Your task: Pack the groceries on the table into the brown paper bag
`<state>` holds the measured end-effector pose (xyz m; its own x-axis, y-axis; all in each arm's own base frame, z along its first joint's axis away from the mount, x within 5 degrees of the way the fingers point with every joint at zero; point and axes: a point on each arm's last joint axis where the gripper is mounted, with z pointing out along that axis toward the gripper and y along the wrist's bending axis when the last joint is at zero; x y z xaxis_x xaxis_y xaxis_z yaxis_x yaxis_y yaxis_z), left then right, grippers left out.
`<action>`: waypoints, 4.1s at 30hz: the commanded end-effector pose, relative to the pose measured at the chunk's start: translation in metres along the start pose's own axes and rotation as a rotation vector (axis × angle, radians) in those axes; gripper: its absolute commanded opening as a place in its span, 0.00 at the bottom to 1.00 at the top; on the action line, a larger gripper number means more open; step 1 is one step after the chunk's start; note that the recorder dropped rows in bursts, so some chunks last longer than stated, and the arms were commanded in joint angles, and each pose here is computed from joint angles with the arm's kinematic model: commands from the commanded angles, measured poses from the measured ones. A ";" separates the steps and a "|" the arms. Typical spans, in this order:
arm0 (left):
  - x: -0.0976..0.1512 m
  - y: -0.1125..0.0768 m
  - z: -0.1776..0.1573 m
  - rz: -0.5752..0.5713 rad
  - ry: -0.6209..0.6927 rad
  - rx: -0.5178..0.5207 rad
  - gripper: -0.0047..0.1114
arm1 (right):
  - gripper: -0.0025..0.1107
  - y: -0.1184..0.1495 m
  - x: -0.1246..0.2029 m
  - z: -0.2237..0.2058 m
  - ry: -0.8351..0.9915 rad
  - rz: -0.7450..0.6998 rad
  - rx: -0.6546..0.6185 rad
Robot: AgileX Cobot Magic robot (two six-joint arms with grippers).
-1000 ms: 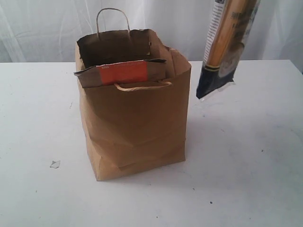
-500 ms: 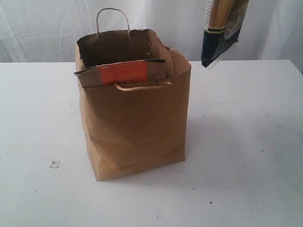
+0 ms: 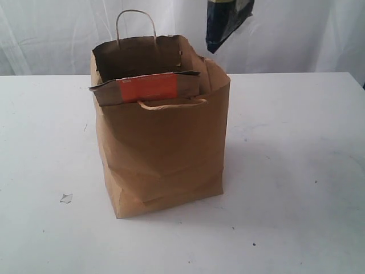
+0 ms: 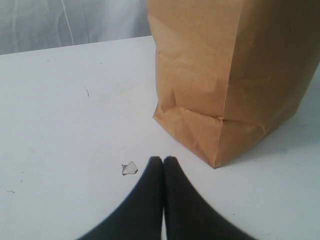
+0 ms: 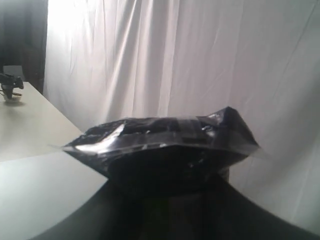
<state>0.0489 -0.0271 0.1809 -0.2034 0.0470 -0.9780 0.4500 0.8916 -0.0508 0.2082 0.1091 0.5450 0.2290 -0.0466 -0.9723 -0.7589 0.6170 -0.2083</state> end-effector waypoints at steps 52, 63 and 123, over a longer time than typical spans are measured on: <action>0.001 0.000 0.000 -0.004 -0.002 -0.002 0.04 | 0.02 0.001 0.099 0.128 -0.021 0.136 -0.356; 0.001 0.000 0.000 -0.004 -0.002 -0.002 0.04 | 0.02 0.009 0.136 0.128 0.154 0.185 -0.420; 0.001 0.000 0.000 -0.004 -0.002 -0.002 0.04 | 0.05 0.042 0.210 0.056 0.605 0.318 -0.266</action>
<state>0.0489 -0.0271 0.1809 -0.2034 0.0470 -0.9780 0.4500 0.8916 -0.0508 0.2584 0.1688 0.3604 -0.3098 -0.2792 -0.9089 -0.8619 0.4861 0.1445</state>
